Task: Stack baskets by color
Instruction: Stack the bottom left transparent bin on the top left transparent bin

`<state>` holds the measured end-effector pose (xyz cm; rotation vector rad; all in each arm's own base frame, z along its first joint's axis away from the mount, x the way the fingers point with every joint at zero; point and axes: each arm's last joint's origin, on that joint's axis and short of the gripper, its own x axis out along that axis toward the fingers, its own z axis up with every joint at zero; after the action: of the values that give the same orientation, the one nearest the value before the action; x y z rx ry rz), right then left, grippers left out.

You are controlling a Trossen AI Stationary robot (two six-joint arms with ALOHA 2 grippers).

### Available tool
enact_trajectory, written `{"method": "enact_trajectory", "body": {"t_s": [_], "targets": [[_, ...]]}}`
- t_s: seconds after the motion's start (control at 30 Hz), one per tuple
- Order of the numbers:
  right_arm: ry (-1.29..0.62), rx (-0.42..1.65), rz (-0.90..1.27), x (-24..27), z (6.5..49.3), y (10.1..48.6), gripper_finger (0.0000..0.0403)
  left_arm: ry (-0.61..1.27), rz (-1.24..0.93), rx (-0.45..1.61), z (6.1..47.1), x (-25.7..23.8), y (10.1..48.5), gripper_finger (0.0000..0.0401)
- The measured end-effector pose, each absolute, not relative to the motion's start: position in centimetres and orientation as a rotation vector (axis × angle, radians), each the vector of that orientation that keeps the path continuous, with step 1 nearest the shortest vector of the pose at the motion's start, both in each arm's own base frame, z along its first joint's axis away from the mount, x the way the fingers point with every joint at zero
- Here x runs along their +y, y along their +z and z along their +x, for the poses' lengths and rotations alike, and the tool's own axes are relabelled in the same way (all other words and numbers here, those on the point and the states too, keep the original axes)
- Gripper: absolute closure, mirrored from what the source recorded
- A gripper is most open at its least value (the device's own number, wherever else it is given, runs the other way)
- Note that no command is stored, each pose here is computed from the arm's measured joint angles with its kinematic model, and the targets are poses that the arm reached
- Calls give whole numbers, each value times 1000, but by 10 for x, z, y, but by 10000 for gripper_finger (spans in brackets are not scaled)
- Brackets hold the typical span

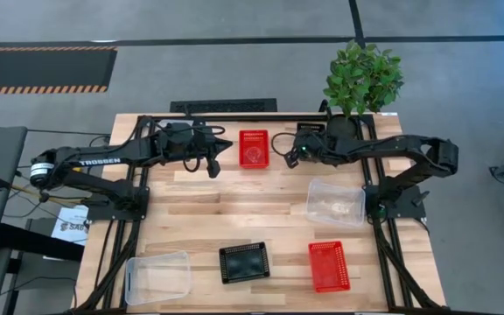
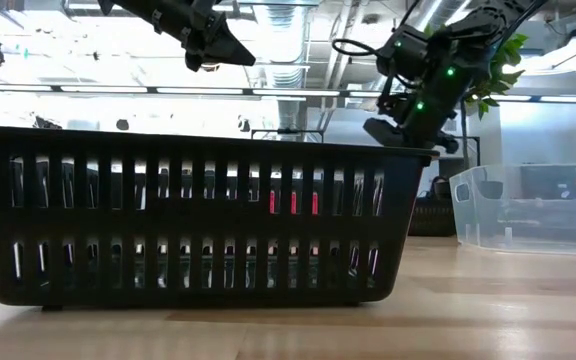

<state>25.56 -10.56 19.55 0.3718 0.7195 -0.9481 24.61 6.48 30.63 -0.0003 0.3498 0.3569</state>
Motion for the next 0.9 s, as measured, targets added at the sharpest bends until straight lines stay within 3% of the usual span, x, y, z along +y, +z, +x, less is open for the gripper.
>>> {"method": "enact_trajectory", "body": {"t_s": [0.3, 0.5, 0.9], "targets": [[-996, 721, 424, -114, 251, 192, 294, 353, -1, 354, 246, 65, 306, 401], [-943, 736, 400, -101, 257, 192, 252, 346, -4, 390, 245, 64, 303, 401], [-572, 740, 272, -17, 264, 214, 253, 221, 29, 508, 242, 34, 263, 401]]}}
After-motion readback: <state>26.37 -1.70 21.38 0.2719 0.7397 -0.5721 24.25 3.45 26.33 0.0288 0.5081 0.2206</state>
